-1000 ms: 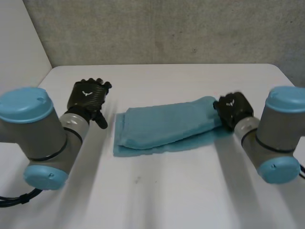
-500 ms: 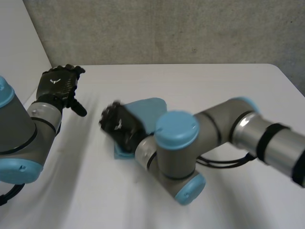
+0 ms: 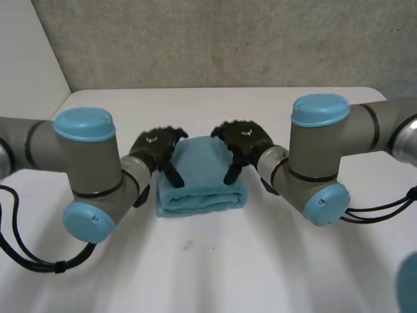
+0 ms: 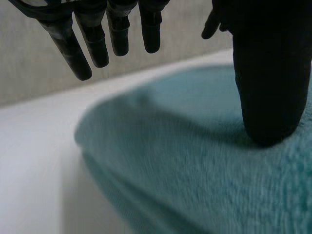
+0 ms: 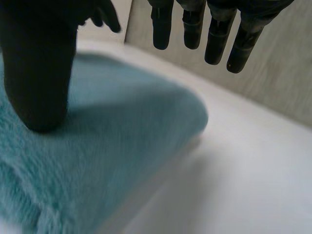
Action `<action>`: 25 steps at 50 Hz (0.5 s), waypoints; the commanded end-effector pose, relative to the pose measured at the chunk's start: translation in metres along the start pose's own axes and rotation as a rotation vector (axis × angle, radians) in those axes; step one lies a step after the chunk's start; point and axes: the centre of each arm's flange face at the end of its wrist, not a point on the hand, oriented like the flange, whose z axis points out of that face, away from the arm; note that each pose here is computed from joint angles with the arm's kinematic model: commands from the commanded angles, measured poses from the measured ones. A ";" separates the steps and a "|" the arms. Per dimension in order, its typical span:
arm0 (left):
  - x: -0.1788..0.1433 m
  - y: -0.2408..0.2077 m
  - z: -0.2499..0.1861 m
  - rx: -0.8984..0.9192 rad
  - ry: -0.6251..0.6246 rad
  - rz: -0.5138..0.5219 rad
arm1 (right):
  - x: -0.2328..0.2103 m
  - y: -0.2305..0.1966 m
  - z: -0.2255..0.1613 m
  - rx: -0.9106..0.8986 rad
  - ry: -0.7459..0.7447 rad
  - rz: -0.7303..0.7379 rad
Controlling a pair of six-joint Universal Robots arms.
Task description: Fold the laundry
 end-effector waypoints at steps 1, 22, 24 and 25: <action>-0.011 0.024 0.000 -0.083 -0.065 0.008 | 0.009 0.019 0.012 -0.121 0.006 0.036; -0.027 -0.180 -0.106 0.412 -0.109 0.055 | 0.095 -0.158 -0.120 0.323 0.451 0.133; -0.031 -0.185 -0.117 0.401 -0.120 0.034 | 0.105 -0.161 -0.136 0.330 0.511 0.111; -0.033 -0.186 -0.122 0.392 -0.126 0.025 | 0.107 -0.160 -0.141 0.327 0.525 0.102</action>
